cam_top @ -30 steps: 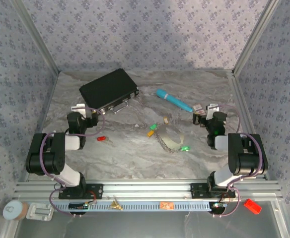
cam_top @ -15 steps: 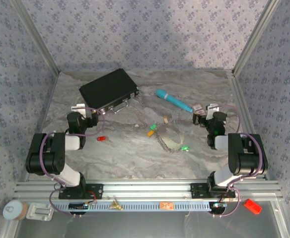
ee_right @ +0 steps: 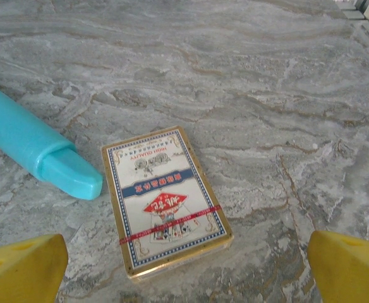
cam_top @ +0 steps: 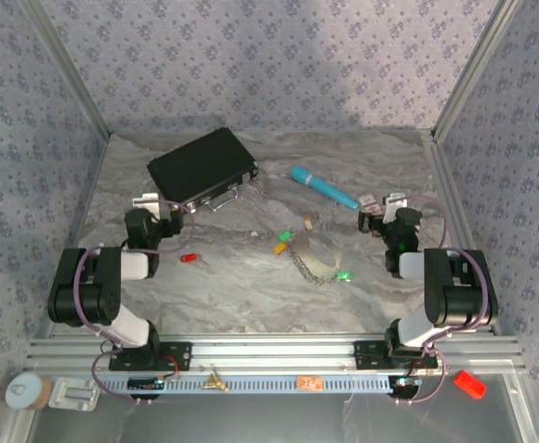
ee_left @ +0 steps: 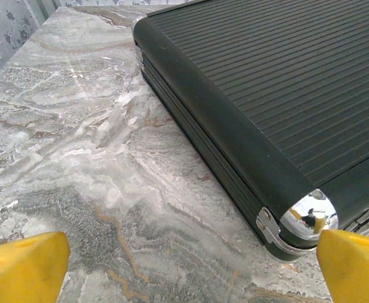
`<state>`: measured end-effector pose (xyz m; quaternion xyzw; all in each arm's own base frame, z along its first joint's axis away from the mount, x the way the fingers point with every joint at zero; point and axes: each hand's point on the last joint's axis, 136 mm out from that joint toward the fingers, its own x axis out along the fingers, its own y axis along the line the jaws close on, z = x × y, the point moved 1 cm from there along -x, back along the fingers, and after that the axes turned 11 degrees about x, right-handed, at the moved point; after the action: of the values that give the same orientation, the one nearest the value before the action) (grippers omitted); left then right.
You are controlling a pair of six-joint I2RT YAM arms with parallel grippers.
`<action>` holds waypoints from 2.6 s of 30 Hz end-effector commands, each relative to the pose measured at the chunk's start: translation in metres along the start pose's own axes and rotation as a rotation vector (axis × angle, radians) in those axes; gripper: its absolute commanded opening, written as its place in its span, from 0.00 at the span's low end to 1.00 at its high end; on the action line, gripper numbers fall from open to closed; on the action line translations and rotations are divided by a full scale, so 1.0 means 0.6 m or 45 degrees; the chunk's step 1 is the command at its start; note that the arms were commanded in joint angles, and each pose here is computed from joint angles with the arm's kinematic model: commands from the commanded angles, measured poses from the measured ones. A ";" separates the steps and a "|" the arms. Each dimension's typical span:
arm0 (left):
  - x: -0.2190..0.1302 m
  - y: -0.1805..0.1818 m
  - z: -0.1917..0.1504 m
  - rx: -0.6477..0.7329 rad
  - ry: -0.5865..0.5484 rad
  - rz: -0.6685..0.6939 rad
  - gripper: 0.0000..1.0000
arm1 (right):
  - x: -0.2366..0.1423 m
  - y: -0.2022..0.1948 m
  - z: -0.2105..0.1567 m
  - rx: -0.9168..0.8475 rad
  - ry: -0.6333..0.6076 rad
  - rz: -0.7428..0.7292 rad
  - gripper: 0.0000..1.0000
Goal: Put the keys on the keyring
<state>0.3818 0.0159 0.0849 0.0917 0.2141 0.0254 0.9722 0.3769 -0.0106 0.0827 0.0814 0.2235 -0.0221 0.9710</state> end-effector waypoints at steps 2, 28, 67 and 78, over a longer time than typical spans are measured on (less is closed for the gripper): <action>-0.031 0.025 0.057 -0.035 -0.043 0.053 1.00 | -0.020 0.011 0.061 0.011 0.044 -0.056 0.99; -0.164 -0.172 0.109 -0.269 0.146 -0.454 0.96 | -0.229 0.204 -0.056 0.147 0.873 -0.083 0.51; -0.206 -0.238 0.063 -0.342 0.227 -0.449 0.95 | -0.248 0.277 -0.182 0.109 1.041 -0.415 0.34; -0.204 -0.238 0.061 -0.339 0.232 -0.445 0.95 | -0.240 0.277 -0.215 0.071 1.121 -0.463 0.28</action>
<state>0.2875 -0.1421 0.1391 -0.0748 0.3119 -0.1119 0.9405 0.2065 0.1742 0.0551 0.0683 0.6195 -0.1504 0.7674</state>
